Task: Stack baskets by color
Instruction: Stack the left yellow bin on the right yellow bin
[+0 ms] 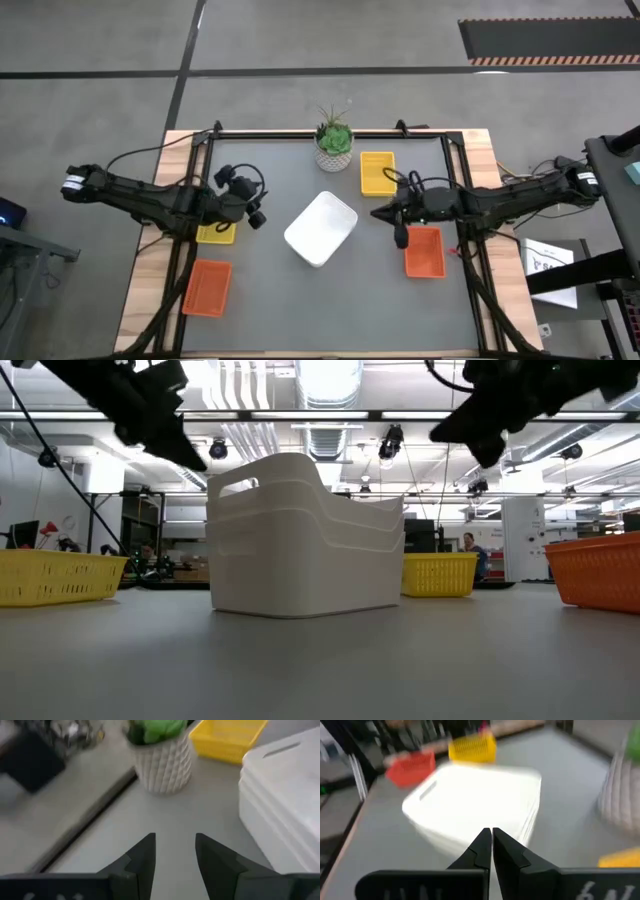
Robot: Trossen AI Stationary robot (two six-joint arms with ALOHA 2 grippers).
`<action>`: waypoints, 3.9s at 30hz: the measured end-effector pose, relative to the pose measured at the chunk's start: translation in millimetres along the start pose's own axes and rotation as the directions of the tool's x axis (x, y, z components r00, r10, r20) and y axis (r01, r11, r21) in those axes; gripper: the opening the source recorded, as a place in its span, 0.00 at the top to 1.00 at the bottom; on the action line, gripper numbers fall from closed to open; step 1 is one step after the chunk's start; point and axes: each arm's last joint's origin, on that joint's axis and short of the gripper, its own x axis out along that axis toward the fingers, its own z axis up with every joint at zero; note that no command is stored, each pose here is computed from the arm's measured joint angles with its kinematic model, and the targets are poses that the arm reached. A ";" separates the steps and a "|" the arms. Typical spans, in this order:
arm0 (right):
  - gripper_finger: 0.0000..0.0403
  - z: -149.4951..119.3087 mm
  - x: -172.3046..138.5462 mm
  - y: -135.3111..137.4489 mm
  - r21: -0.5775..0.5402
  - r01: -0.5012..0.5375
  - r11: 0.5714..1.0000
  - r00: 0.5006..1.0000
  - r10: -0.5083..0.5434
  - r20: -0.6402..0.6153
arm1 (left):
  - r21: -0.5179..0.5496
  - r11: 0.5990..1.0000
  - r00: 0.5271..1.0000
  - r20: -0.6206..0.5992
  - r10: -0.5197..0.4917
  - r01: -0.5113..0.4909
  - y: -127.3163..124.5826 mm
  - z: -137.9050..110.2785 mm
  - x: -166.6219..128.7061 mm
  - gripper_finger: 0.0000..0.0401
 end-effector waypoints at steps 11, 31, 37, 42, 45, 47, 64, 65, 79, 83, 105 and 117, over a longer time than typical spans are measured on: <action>0.98 8.0 -13.7 25.1 0.285 0.358 0.889 0.799 -0.133 -0.587 | 0.144 0.989 0.990 0.134 -0.039 0.019 -4.9 16.1 -1.0 0.69; 0.62 17.5 30.9 51.6 -0.344 0.275 0.898 0.789 -0.416 -0.453 | 0.041 0.986 0.975 0.145 -0.167 0.162 -16.4 15.0 3.8 0.69; 0.58 25.0 36.9 56.0 -0.521 0.148 0.841 0.904 -0.329 -0.274 | -0.119 0.936 0.940 0.120 -0.319 0.332 -29.1 10.3 -6.7 0.69; 0.58 39.0 27.3 57.6 -0.584 0.134 0.801 0.951 -0.269 -0.151 | -0.313 0.866 0.918 0.064 -0.391 0.391 -37.4 7.0 -17.6 0.70; 0.58 47.4 19.1 58.4 -0.597 0.118 0.794 0.968 -0.226 -0.110 | -0.412 0.838 0.909 -0.050 -0.413 0.358 -43.7 1.2 -21.4 0.72; 0.58 51.7 14.0 58.3 -0.602 0.118 0.790 0.973 -0.212 -0.087 | -0.461 0.840 0.894 -0.187 -0.406 0.285 -47.4 -2.8 -23.5 0.75; 0.58 46.0 10.0 54.8 -0.633 0.116 0.766 0.979 -0.196 -0.058 | -0.220 0.908 0.586 -0.810 0.034 -0.357 -27.4 -57.8 -10.7 0.73; 0.58 44.9 10.5 54.6 -0.635 0.116 0.763 0.979 -0.195 -0.056 | -0.226 0.907 0.588 -0.808 0.030 -0.357 -26.3 -57.6 -11.3 0.71; 0.58 41.9 11.5 53.8 -0.639 0.117 0.761 0.979 -0.196 -0.054 | -0.347 0.894 0.688 -0.723 -0.062 -0.283 -26.6 -70.5 -1.9 0.52; 0.58 41.9 11.5 53.7 -0.639 0.118 0.760 0.979 -0.197 -0.053 | -0.324 0.876 0.663 -0.748 -0.007 -0.357 -25.9 -83.8 5.3 0.57; 0.58 32.2 15.1 55.1 -0.538 0.013 0.843 0.993 -0.072 -0.089 | 0.110 0.956 0.873 -0.446 -0.196 0.270 -36.1 38.5 -34.5 1.00; 0.55 52.2 15.4 63.1 -0.656 0.049 0.753 0.994 0.024 0.103 | 0.572 0.349 0.531 -0.186 -0.826 0.742 -37.8 85.9 -74.3 1.00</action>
